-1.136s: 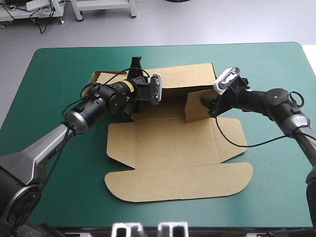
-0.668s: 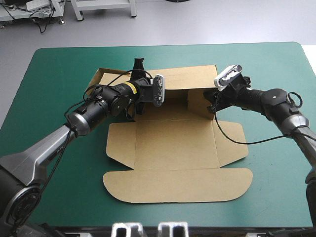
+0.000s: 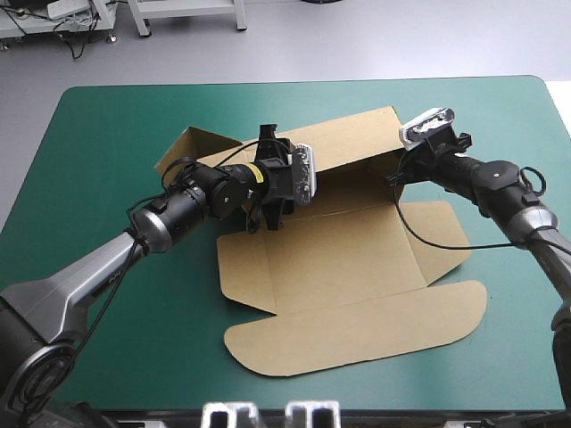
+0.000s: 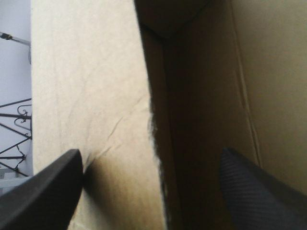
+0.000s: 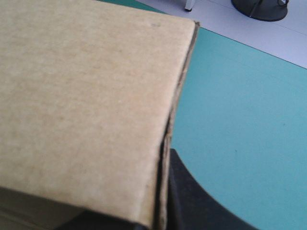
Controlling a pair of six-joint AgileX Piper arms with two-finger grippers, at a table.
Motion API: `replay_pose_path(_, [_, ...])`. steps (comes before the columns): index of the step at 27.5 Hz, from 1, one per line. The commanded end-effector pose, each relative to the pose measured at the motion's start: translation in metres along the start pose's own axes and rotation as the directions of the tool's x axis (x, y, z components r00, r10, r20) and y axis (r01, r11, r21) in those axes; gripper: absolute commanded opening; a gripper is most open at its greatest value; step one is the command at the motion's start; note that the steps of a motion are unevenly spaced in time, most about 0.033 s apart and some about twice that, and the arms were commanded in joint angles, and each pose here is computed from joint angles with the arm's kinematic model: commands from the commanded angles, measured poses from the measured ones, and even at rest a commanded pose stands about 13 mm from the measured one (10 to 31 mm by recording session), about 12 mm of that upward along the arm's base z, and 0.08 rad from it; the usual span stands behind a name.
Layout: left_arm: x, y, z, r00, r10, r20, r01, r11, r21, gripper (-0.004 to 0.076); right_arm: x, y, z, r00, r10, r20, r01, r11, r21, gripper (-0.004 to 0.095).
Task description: Fold the box
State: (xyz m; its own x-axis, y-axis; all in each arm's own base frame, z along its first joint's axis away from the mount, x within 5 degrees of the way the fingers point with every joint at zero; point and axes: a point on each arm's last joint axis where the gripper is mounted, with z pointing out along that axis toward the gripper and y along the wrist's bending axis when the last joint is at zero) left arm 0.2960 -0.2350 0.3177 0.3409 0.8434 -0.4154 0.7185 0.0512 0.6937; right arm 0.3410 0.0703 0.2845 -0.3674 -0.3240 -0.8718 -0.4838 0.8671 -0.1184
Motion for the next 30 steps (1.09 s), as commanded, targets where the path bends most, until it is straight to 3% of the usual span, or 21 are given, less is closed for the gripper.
replay_pose_path(1, [-0.024,0.006,-0.030,0.995,-0.030,0.090,0.034,0.999,-0.036,0.0601,-0.024,-0.003,-0.016,0.996,0.008,0.090,-0.013,0.998,0.061,-0.0018])
replay_pose_path(5, [-0.040,0.008,-0.054,0.989,0.006,0.144,0.006,0.996,-0.087,0.0589,-0.032,-0.005,-0.018,0.993,0.015,0.115,-0.023,0.998,0.066,-0.0018])
replay_pose_path(7, [-0.041,0.011,-0.062,0.988,0.011,0.155,0.006,0.994,-0.108,0.0501,-0.035,-0.005,-0.018,0.992,0.013,0.123,-0.020,0.998,0.062,-0.0018])
replay_pose_path(8, [-0.041,0.013,-0.066,0.987,0.013,0.159,0.006,0.993,-0.121,0.0416,-0.036,-0.005,-0.019,0.992,0.012,0.125,-0.020,0.998,0.063,-0.0019])
replay_pose_path(9, [-0.042,0.015,-0.070,0.986,0.008,0.168,0.016,0.990,-0.140,0.0280,-0.036,-0.005,-0.019,0.992,0.008,0.124,-0.016,0.998,0.064,-0.0018])
replay_pose_path(10, [-0.041,0.019,-0.074,0.983,-0.014,0.183,0.045,0.985,-0.165,0.0062,-0.036,-0.005,-0.019,0.993,0.001,0.122,-0.009,0.998,0.065,-0.0018])
replay_pose_path(11, [-0.040,0.022,-0.075,0.981,-0.031,0.194,0.067,0.982,-0.179,-0.0001,-0.036,-0.005,-0.019,0.993,-0.001,0.120,-0.006,0.998,0.060,-0.0019])
replay_pose_path(14, [-0.029,0.034,-0.078,0.970,-0.119,0.212,0.165,0.963,-0.212,0.0015,-0.035,-0.003,-0.019,0.994,0.002,0.112,-0.007,0.999,0.041,-0.0019])
replay_pose_path(19, [0.013,0.063,-0.093,0.897,-0.404,0.182,0.433,0.887,-0.163,0.0015,-0.031,0.001,-0.019,0.997,-0.039,0.061,0.040,0.999,-0.011,-0.0019])
replay_pose_path(25, [0.073,0.093,-0.132,0.715,-0.679,0.167,0.696,0.714,-0.081,0.0015,-0.048,-0.002,-0.034,0.993,-0.100,-0.055,0.093,0.988,-0.126,-0.0019])
replay_pose_path(30, [0.121,0.095,-0.157,0.530,-0.844,0.089,0.848,0.527,-0.051,0.0014,-0.075,-0.017,-0.060,0.987,-0.075,-0.140,0.054,0.987,-0.152,-0.0019])
